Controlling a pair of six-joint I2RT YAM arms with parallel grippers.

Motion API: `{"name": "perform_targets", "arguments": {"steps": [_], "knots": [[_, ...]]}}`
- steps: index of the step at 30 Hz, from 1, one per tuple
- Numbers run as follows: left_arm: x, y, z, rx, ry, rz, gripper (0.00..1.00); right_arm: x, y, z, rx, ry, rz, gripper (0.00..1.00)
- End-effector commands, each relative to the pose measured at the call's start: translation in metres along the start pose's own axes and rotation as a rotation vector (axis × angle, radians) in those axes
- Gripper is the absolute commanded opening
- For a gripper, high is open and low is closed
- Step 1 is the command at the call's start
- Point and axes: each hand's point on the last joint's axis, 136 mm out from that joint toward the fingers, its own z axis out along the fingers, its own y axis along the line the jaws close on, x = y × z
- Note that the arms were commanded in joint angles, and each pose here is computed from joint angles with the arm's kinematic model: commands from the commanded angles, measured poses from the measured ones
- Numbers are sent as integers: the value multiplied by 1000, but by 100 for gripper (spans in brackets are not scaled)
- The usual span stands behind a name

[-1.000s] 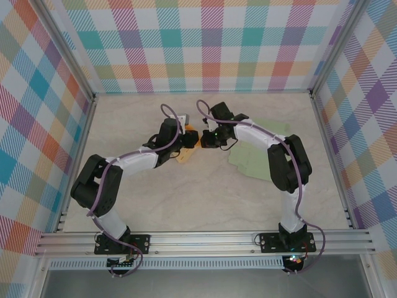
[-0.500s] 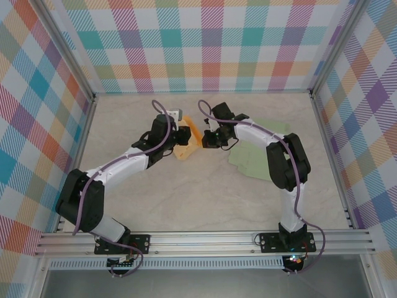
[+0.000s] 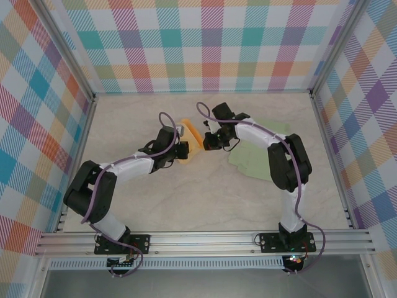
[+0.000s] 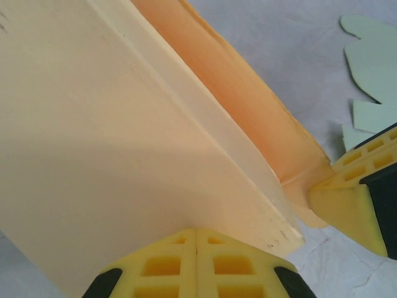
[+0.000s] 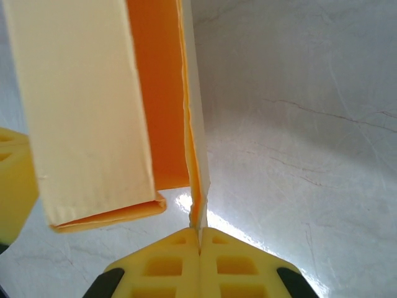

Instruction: Fold the paper box

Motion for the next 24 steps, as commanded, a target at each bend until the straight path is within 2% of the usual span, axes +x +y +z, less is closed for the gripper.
{"name": "perform_targets", "arguments": {"steps": [1,17,24], "knots": [[-8,-21,2,96,-37,-6,1,-13,24,-34,-8,-57,-118,4],[2,-76,4,207,-109,45,1,-14,36,-64,67,-84,-226,4],[5,-94,8,234,-142,63,1,-17,39,-68,69,-115,-202,4]]}}
